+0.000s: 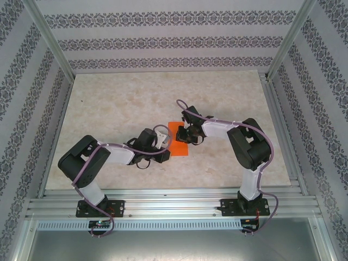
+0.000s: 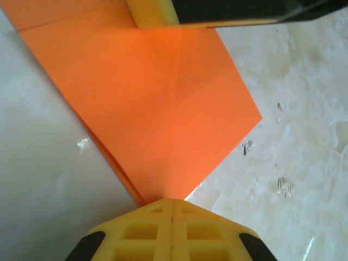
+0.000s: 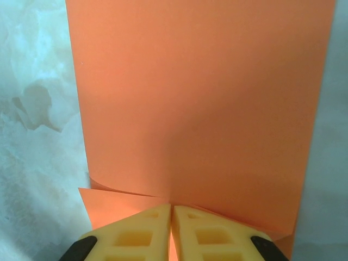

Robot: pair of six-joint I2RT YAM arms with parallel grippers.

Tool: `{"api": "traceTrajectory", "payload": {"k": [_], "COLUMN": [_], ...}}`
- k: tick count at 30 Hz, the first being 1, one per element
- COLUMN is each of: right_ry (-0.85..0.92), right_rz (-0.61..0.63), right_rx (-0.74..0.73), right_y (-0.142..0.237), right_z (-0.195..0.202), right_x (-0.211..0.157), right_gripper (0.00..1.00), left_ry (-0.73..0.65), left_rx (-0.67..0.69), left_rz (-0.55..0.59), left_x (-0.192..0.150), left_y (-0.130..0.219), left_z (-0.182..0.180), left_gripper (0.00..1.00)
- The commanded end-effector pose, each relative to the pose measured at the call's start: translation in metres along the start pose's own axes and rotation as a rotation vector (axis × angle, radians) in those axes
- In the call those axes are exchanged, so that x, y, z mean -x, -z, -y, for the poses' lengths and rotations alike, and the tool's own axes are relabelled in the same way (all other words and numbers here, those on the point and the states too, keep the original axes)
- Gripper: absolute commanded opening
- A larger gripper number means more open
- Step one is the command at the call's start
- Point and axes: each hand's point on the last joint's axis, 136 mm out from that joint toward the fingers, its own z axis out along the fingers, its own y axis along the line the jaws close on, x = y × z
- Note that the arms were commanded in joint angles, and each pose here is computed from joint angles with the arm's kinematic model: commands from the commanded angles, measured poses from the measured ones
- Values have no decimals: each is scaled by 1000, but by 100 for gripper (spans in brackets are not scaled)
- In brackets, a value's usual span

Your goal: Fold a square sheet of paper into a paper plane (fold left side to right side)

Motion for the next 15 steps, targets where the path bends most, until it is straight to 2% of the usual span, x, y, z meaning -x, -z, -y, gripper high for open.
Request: {"api": "traceTrajectory", "payload": {"k": [1, 6, 15], "right_ry": [-38, -30, -15], "right_rz": [-36, -29, -8], "right_rx": [-157, -118, -89], "right_y": [-16, -15, -8], "right_z": [49, 40, 29], "right_x": [-10, -8, 1], "right_gripper": [12, 12, 13], "left_ry": [137, 132, 64], "left_rx": [124, 127, -48], "left_rz": [-240, -217, -16], "left_x": [-83, -75, 28], "left_y": [8, 16, 35], "left_z": [-33, -28, 28], "left_gripper": [7, 6, 6]}}
